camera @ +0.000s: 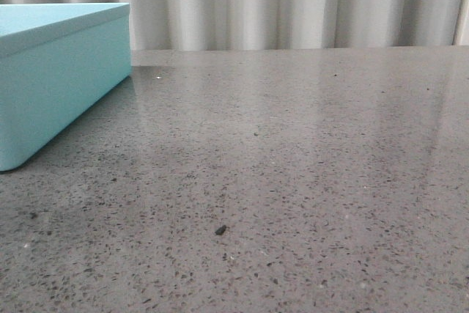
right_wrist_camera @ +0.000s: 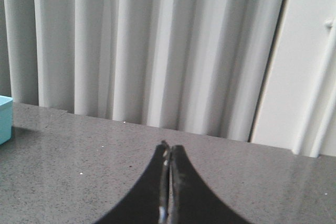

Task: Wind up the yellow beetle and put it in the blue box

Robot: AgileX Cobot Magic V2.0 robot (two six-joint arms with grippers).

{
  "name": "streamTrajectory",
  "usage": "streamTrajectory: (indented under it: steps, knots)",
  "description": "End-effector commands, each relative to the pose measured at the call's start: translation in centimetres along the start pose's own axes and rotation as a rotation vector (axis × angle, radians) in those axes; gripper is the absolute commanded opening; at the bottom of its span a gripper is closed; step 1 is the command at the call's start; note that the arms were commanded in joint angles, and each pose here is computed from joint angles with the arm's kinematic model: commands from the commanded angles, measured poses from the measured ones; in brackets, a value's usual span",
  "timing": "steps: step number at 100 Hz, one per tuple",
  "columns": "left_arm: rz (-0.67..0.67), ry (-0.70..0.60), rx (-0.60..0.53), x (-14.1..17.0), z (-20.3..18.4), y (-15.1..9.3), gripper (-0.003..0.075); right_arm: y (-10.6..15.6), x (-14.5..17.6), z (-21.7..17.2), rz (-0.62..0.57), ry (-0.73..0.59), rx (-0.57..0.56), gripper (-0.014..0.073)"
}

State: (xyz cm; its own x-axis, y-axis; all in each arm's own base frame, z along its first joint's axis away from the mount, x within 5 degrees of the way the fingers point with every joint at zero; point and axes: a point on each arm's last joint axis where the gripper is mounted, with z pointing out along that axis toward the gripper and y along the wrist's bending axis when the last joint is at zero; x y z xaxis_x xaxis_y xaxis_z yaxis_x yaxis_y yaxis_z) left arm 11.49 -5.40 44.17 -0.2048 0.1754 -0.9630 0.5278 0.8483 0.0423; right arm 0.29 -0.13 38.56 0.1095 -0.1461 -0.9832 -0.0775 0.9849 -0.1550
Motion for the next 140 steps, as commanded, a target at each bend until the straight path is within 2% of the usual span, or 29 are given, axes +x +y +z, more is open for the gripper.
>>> streamTrajectory:
  steps: [1, 34, 55, 74, 92, 115, 127, 140]
  knots:
    - [0.011, -0.100, -0.033, 0.8, -2.2, -0.7, 0.0219, -0.2, -0.4, -0.7, -0.032, -0.074, 0.024, -0.0072]
    - [0.042, -0.178, -0.104, 10.0, -5.4, -2.4, 0.0218, 0.1, 1.4, -1.5, -0.032, -0.087, 0.026, -0.0072]
    - [0.041, -0.287, -0.162, 13.5, -5.8, -2.5, 0.0218, 0.1, 1.4, -1.5, -0.032, -0.089, 0.026, -0.0072]
    - [0.031, -0.286, -0.163, 14.3, -5.5, -2.5, 0.0197, 0.1, 1.3, -1.5, -0.032, -0.093, 0.026, -0.0072]
    - [0.012, -0.288, -0.119, 14.3, -5.5, -2.8, -0.0024, 0.1, 1.5, -1.4, -0.030, -0.088, 0.025, -0.0072]
    - [0.021, -0.270, -0.066, 15.5, -5.1, -2.9, -0.0021, 0.3, 2.4, -1.4, -0.023, -0.095, 0.020, -0.0072]
    - [0.016, -0.259, -0.066, 16.1, -4.7, -2.9, -0.0021, 0.6, 4.0, -1.4, -0.026, -0.097, 0.021, -0.0072]
    - [0.008, -0.253, -0.059, 16.3, -4.6, -2.9, -0.0021, 0.9, 5.9, -0.7, -0.025, -0.043, 0.011, -0.0072]
